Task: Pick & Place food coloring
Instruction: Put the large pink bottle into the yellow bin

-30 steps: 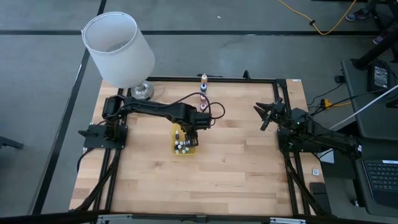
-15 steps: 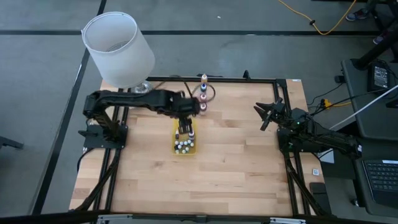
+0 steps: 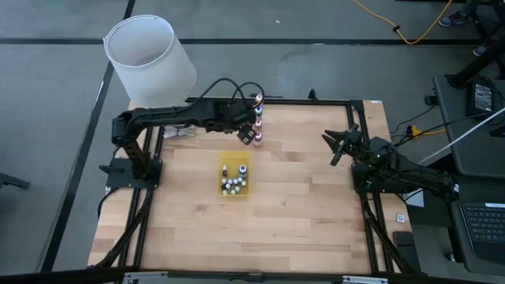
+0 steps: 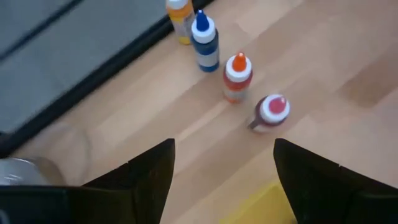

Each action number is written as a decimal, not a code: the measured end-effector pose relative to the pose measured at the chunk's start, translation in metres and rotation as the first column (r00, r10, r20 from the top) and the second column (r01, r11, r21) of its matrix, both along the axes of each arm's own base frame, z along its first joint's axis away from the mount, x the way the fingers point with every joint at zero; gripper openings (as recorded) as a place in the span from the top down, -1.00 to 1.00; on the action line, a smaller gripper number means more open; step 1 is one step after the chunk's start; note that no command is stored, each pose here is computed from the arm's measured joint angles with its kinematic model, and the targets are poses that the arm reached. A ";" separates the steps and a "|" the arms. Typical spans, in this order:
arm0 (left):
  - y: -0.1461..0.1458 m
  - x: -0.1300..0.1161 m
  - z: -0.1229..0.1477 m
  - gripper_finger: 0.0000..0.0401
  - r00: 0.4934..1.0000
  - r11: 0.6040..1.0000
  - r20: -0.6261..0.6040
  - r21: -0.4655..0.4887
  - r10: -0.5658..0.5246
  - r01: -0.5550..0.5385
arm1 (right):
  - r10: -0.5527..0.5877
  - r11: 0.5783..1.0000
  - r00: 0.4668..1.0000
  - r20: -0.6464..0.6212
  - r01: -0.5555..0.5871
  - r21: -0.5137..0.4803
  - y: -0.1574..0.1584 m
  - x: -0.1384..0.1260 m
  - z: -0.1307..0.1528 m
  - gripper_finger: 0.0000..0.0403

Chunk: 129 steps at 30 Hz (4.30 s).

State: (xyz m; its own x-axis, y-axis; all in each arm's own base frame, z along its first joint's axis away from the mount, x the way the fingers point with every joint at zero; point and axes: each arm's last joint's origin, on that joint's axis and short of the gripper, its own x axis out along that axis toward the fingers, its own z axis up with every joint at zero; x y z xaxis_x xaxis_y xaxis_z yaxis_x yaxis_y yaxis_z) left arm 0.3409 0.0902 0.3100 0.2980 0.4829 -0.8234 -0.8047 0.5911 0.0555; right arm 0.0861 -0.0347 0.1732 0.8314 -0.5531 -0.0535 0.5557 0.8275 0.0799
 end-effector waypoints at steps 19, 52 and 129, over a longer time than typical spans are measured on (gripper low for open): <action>0.017 0.083 -0.053 -0.31 0.986 0.981 0.029 -0.115 0.163 -0.158 | 0.000 1.000 1.000 0.000 0.000 0.000 0.000 0.000 0.000 0.47; 0.021 0.097 -0.100 -0.07 0.981 0.972 -0.067 -0.143 0.180 -0.188 | 0.000 1.000 1.000 0.000 0.000 0.000 0.000 0.000 0.000 0.47; -0.036 0.021 0.038 0.40 0.950 0.955 -0.119 -0.105 -0.288 0.277 | 0.000 1.000 1.000 0.000 0.000 0.000 0.000 0.000 0.000 0.47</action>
